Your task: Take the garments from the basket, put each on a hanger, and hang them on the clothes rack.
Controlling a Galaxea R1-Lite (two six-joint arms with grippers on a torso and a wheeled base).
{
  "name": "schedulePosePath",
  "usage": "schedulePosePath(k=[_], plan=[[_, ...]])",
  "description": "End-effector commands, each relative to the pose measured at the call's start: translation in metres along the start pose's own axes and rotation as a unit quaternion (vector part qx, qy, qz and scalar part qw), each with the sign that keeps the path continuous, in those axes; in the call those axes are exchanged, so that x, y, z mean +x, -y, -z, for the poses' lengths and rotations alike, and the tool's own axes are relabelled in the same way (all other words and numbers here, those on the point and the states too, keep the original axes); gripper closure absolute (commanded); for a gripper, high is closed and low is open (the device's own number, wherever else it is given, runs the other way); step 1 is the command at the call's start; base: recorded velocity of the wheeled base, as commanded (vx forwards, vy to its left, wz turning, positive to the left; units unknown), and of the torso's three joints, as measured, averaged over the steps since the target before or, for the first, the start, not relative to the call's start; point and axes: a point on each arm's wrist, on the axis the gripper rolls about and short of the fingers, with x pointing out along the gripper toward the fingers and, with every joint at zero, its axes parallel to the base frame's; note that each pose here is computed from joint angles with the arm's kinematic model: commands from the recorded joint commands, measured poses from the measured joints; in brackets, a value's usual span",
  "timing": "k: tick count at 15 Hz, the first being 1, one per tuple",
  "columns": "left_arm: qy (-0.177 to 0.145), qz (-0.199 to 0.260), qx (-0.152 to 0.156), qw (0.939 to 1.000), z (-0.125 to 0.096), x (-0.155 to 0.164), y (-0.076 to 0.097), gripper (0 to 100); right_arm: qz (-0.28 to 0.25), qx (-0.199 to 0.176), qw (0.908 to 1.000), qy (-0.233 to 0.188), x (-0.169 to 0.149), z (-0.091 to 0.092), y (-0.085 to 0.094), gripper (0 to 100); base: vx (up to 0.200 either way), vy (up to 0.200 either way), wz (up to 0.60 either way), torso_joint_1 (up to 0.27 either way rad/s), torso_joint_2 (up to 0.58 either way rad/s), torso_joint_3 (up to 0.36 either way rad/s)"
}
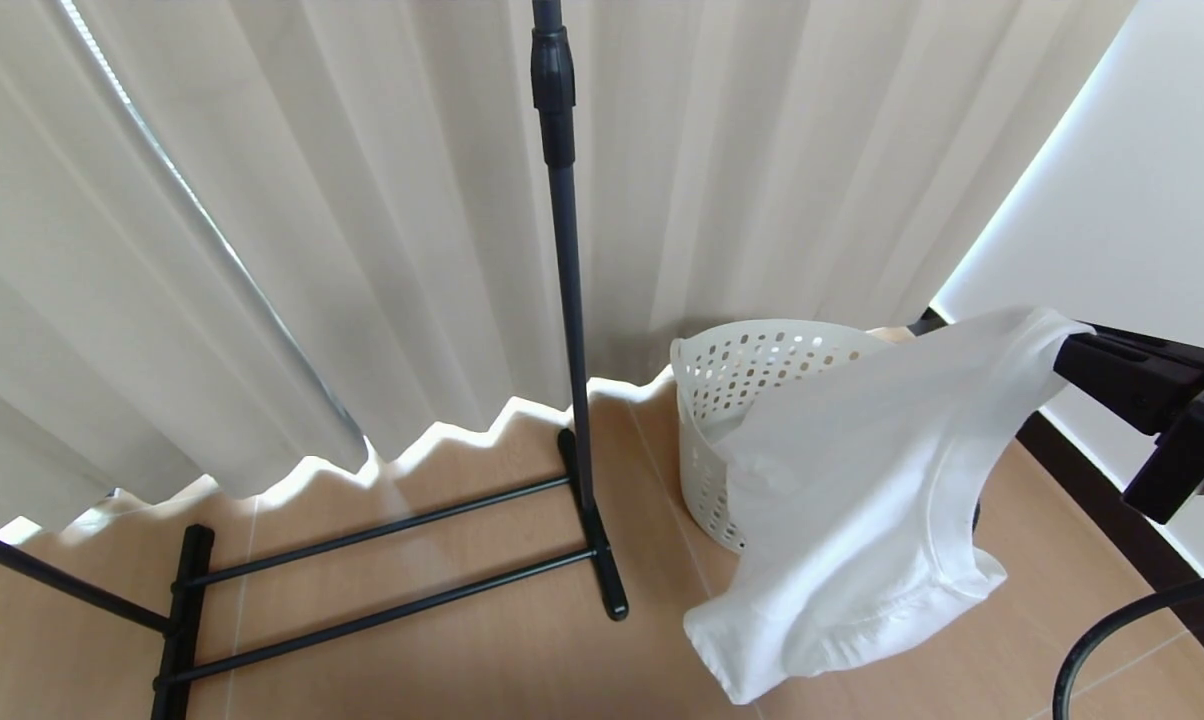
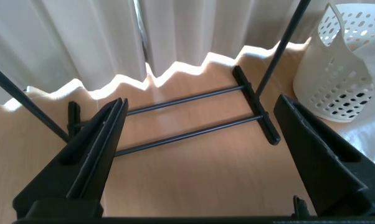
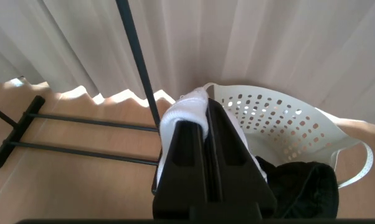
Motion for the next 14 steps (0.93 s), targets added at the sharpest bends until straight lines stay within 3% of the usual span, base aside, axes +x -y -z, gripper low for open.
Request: schedulePosePath(k=[1,11,14], plan=[[0.001,0.001,0.0,1.0,-0.0003,-0.0001,0.0,0,0.003,0.0,1.0,0.0,0.0,-0.0001,0.0009,100,0.0,0.0,0.0,0.0,0.0,0.0],[0.001,-0.001,-0.001,1.0,-0.0003,-0.0001,0.0,0,-0.004,-0.006,1.0,-0.001,-0.0019,0.0038,0.0006,100,0.0,0.0,0.0,0.003,0.0,0.182],[0.001,-0.001,-0.001,1.0,-0.0003,-0.0001,0.0,0,-0.005,-0.006,1.0,-0.003,-0.0015,0.0044,0.0005,100,0.0,0.0,0.0,-0.009,-0.22,-0.081]])
